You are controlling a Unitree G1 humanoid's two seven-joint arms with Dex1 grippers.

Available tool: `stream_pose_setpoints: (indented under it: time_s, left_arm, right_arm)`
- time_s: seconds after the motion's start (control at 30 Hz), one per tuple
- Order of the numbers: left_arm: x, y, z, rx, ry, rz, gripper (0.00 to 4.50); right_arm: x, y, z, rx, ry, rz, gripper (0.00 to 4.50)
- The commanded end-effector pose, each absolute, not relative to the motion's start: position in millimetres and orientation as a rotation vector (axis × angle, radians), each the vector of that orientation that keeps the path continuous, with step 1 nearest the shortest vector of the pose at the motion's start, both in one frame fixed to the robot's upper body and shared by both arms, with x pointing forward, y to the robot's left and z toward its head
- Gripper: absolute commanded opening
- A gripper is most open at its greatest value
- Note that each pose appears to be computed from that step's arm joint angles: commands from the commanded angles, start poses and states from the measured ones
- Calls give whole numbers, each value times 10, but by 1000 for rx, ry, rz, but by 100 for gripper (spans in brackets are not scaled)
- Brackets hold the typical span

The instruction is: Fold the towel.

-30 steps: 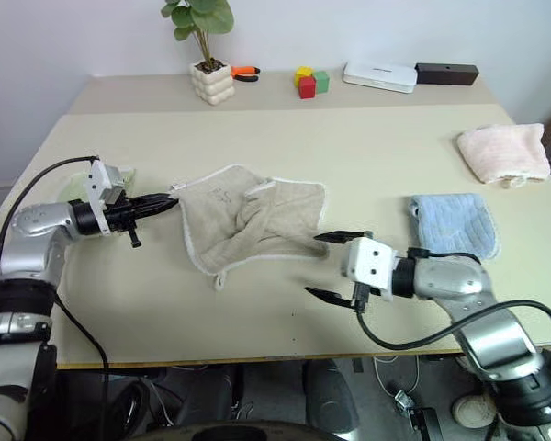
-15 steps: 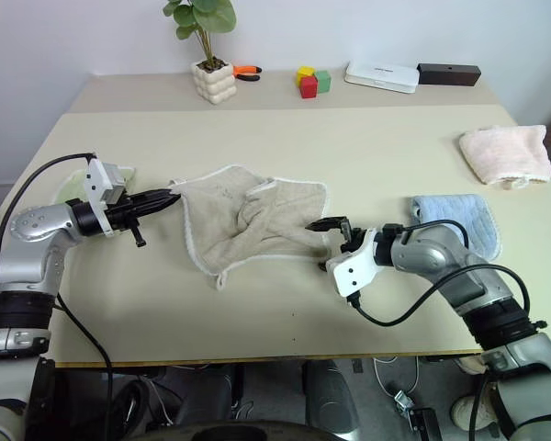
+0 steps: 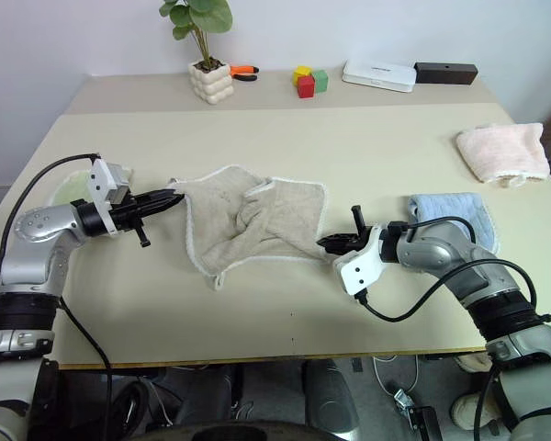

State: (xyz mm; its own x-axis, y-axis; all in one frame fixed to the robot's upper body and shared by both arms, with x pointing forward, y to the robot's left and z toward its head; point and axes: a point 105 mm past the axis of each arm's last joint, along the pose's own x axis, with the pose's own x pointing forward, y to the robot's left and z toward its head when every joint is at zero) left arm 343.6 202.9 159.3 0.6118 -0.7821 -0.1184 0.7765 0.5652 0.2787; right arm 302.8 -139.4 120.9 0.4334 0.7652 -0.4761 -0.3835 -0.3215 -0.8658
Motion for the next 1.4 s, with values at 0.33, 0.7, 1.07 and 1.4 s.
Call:
stream_pose_setpoints:
  time_s: [0.33,0.7,1.07,1.4]
  left_arm:
    - [3383,2102,1717,332,-51,-902,0]
    - [3389,2009,1729,336,-63,-918,0]
    - [3386,1999,1729,335,-66,-932,0]
    - [3386,1944,1781,338,-89,-949,0]
  right_arm:
    - [3089,-1597,1542,-1260,-262,1095,2]
    - [3161,-1875,1210,-1421,-77,1079,229]
    - [2844,-1738,1510,-1465,-308,1097,446]
    - [2823,-1607,1319,-1628,-468,1079,446]
